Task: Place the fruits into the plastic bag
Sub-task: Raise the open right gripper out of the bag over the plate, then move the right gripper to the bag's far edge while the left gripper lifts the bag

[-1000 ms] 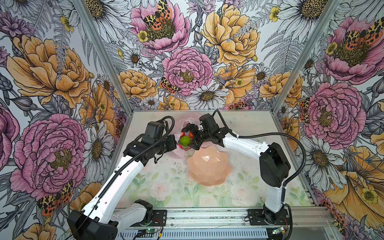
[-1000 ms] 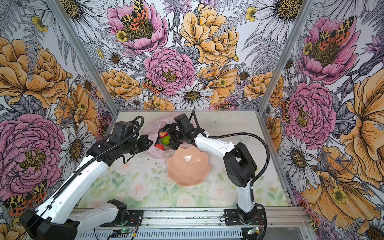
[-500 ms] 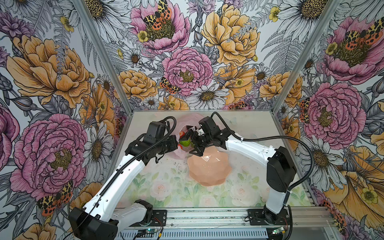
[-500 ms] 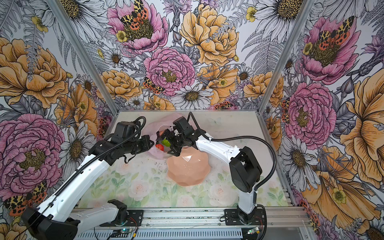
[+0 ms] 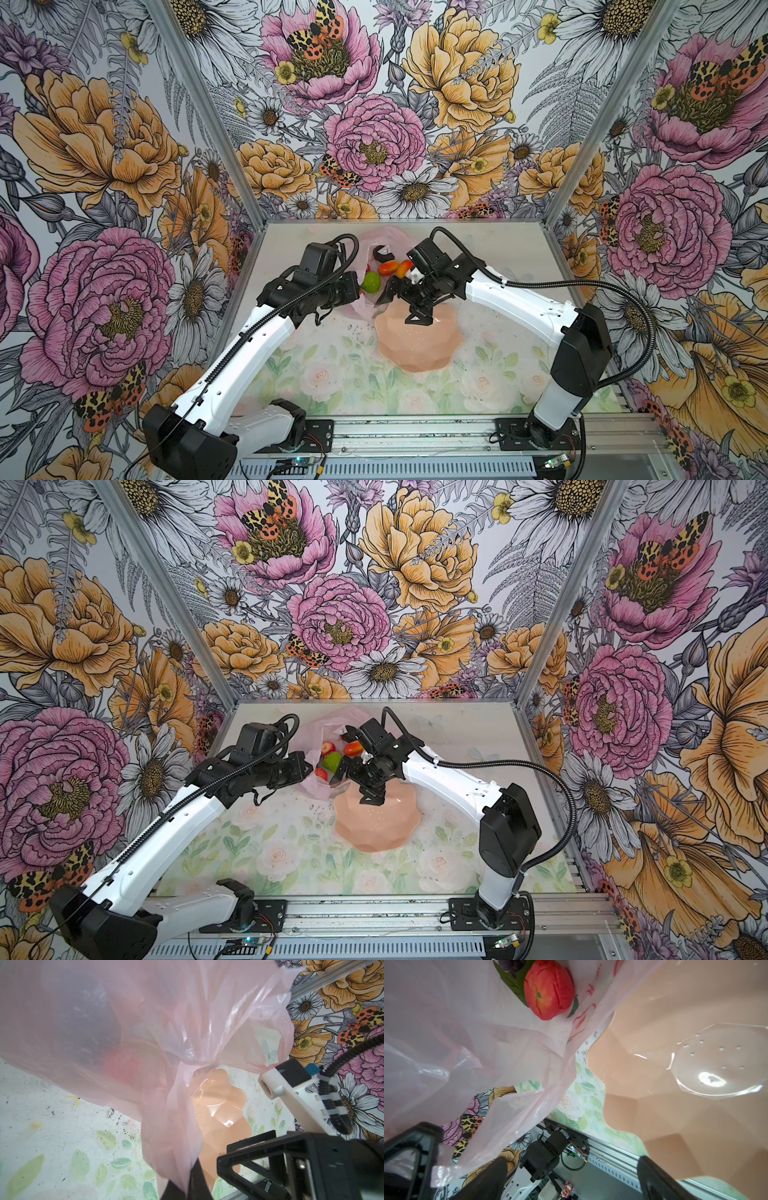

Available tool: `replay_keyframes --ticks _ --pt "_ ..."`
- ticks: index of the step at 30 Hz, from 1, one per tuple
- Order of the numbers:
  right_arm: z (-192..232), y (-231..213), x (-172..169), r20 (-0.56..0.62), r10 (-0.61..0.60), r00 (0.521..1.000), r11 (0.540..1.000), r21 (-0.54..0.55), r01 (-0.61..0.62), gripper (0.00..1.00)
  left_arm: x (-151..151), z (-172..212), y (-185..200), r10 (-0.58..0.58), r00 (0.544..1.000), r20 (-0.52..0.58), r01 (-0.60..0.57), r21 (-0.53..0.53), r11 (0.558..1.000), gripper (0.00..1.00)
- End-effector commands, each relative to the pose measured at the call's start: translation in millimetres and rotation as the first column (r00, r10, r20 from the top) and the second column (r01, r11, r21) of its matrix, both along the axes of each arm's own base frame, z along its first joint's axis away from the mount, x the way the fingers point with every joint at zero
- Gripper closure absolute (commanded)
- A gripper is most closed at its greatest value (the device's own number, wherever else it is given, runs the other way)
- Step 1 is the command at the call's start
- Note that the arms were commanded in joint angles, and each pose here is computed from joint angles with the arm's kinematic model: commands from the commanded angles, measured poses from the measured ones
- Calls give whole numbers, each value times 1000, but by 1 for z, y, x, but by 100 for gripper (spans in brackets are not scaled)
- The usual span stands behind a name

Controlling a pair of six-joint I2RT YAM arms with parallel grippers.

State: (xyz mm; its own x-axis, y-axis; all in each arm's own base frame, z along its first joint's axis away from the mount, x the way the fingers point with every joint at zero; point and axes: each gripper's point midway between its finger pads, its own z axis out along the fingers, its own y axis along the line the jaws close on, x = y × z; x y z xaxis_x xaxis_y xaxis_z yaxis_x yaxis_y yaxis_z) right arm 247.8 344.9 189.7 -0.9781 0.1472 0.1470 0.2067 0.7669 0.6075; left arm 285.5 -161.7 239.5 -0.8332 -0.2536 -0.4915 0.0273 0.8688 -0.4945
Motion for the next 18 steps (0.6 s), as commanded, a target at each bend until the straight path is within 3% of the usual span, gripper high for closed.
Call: replay_keyframes --ticks 1,11,18 --pt "19 -28 -11 82 57 995 993 -110 -47 1 5 14 -10 -40 998 44 41 -22 999 100" --pt "30 -86 -13 162 129 978 924 -378 -59 1 7 11 -13 -46 999 27 47 -38 998 100" --pt "50 -117 3 306 188 933 865 -502 -9 1 8 9 -14 -49 999 21 49 -41 998 100"
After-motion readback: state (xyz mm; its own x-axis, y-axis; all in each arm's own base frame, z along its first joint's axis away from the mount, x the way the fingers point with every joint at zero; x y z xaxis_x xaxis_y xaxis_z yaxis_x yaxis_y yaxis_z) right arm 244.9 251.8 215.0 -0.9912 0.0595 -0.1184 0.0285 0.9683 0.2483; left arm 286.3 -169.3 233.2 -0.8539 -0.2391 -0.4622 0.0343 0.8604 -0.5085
